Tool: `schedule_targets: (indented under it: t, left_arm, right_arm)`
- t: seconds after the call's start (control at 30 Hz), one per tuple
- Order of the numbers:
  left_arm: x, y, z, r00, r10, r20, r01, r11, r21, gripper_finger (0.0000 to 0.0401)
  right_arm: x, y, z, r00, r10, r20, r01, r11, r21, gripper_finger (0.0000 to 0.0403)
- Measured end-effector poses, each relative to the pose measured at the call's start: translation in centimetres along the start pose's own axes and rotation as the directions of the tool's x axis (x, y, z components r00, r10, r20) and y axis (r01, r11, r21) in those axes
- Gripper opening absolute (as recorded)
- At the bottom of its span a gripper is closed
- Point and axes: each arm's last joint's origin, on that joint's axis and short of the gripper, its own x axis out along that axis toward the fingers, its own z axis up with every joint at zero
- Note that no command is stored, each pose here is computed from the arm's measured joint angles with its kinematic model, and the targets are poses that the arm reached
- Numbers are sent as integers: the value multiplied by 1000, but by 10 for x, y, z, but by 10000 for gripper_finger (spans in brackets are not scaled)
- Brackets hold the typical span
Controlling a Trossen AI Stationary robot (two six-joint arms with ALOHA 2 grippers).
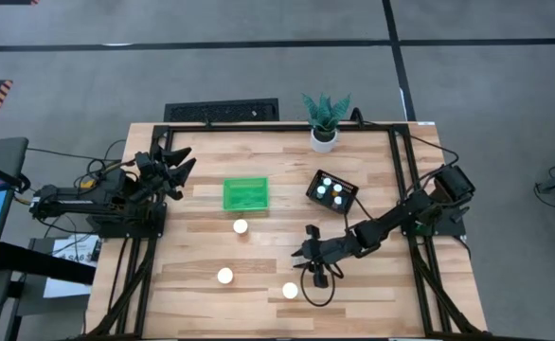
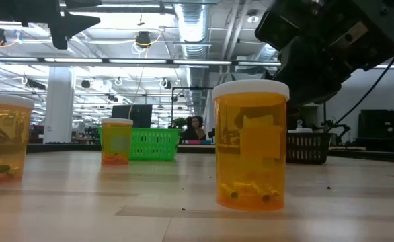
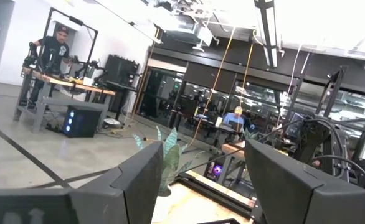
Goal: Pick and place medicine bottles into bin by pill shape (circle, oval)
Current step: Put the transparent capsule bottle into the green basket
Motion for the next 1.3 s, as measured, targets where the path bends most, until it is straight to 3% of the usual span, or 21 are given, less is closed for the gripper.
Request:
schedule_targets:
  t: [0.13, 0.57, 0.7, 0.83, 1.0, 1.17, 1.3]
  left_arm:
    - [0, 0, 0, 1000, 0, 0, 0, 1000, 0, 220]
    - [0, 0, 0, 1000, 0, -2, 0, 1000, 1, 220]
    - [0, 0, 0, 1000, 0, -2, 0, 1000, 12, 220]
    - [0, 0, 0, 1000, 0, -1, 0, 1000, 12, 220]
    - [0, 0, 0, 1000, 0, -1, 0, 1000, 12, 220]
    - [0, 0, -1, 1000, 2, -9, -2, 1000, 16, 220]
    - [0, 0, -2, 1000, 3, -14, -2, 1000, 19, 220]
  right_arm:
    - [0, 0, 0, 1000, -2, -3, 2, 1000, 0, 150]
    - [-16, -18, 19, 999, -48, 12, 48, 999, -1, 54]
    - [-28, -17, 27, 999, -44, 22, 44, 999, -27, 46]
    - [-51, -19, 32, 990, -85, -112, 79, 995, -55, 71]
    - [-64, -22, 59, 947, -158, -279, 128, 984, -120, 142]
    - [-41, -21, 69, 916, -143, -374, 84, 982, -171, 221]
    - [-11, -23, 54, 847, -144, -511, 50, 980, -193, 242]
